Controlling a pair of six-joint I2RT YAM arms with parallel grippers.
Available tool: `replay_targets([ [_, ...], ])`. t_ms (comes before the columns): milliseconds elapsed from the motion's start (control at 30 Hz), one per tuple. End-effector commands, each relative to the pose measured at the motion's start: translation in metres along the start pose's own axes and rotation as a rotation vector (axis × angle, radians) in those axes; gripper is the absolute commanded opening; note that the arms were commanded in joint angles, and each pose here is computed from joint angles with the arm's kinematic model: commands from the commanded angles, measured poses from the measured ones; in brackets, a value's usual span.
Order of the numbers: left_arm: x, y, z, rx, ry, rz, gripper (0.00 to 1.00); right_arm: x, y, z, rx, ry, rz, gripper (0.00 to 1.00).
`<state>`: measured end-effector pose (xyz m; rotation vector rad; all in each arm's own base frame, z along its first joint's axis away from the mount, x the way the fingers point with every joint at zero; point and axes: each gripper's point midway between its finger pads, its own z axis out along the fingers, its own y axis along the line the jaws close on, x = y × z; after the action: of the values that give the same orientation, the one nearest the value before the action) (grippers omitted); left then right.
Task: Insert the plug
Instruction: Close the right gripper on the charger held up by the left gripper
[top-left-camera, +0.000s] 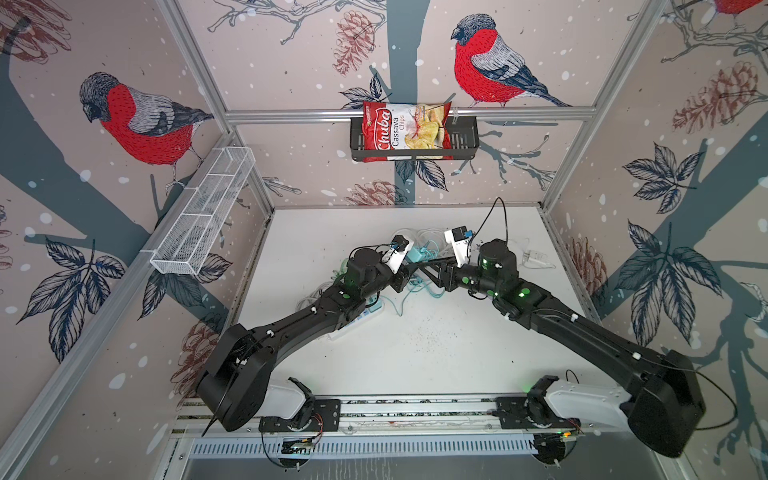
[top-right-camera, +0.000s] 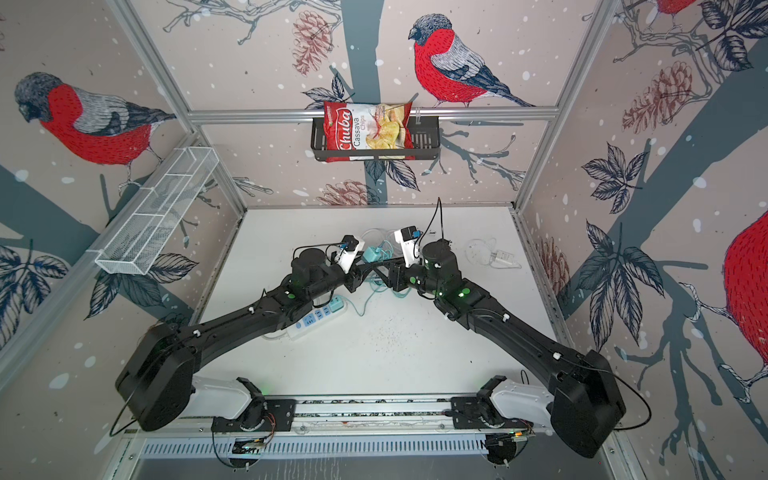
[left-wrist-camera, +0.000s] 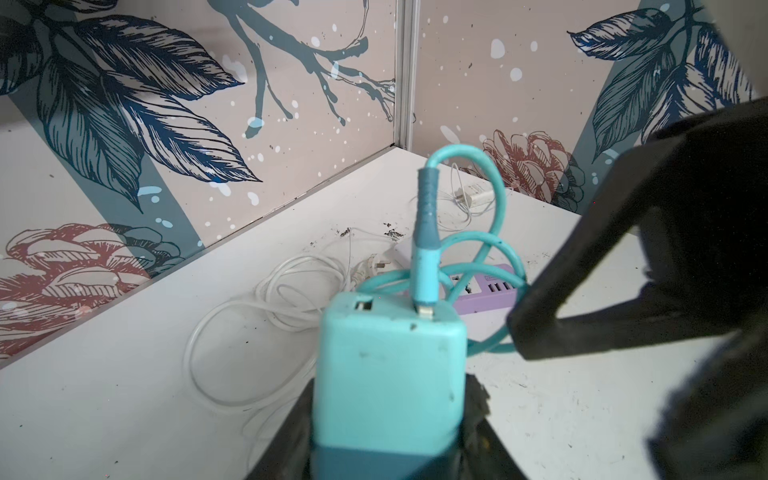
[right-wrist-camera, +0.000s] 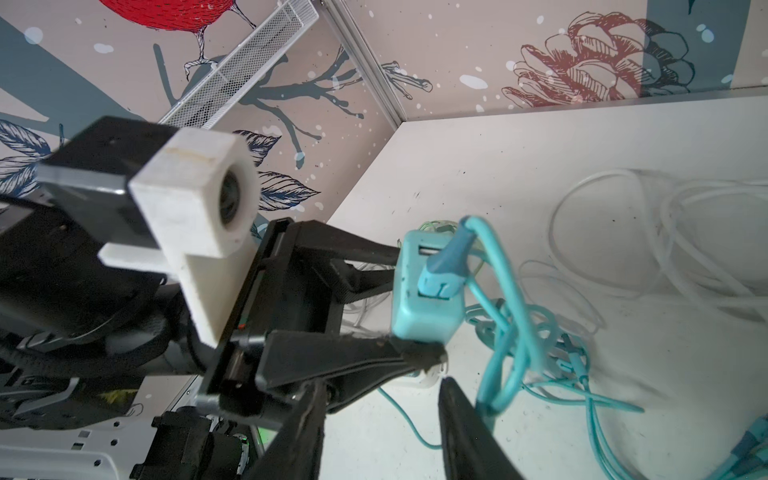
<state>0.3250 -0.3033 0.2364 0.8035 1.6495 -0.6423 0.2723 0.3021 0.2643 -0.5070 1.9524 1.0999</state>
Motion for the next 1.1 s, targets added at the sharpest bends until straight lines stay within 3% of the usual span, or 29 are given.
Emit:
replay_targets([
  [0,-0.012,-0.006,-0.004,0.026,-0.05,0.011,0.19,-0.015,0.003,0.003,-0.021,-0.041,-0.005,0.45],
  [200,-0.011,-0.011,-0.007,0.048,-0.049,0.012,0.2,-0.028,0.001,0.003,-0.027,-0.073,-0.004,0.45],
  [1067,-0.008,-0.017,-0.006,0.057,-0.048,0.022,0.2,-0.012,0.007,0.032,-0.093,0.016,0.026,0.39],
])
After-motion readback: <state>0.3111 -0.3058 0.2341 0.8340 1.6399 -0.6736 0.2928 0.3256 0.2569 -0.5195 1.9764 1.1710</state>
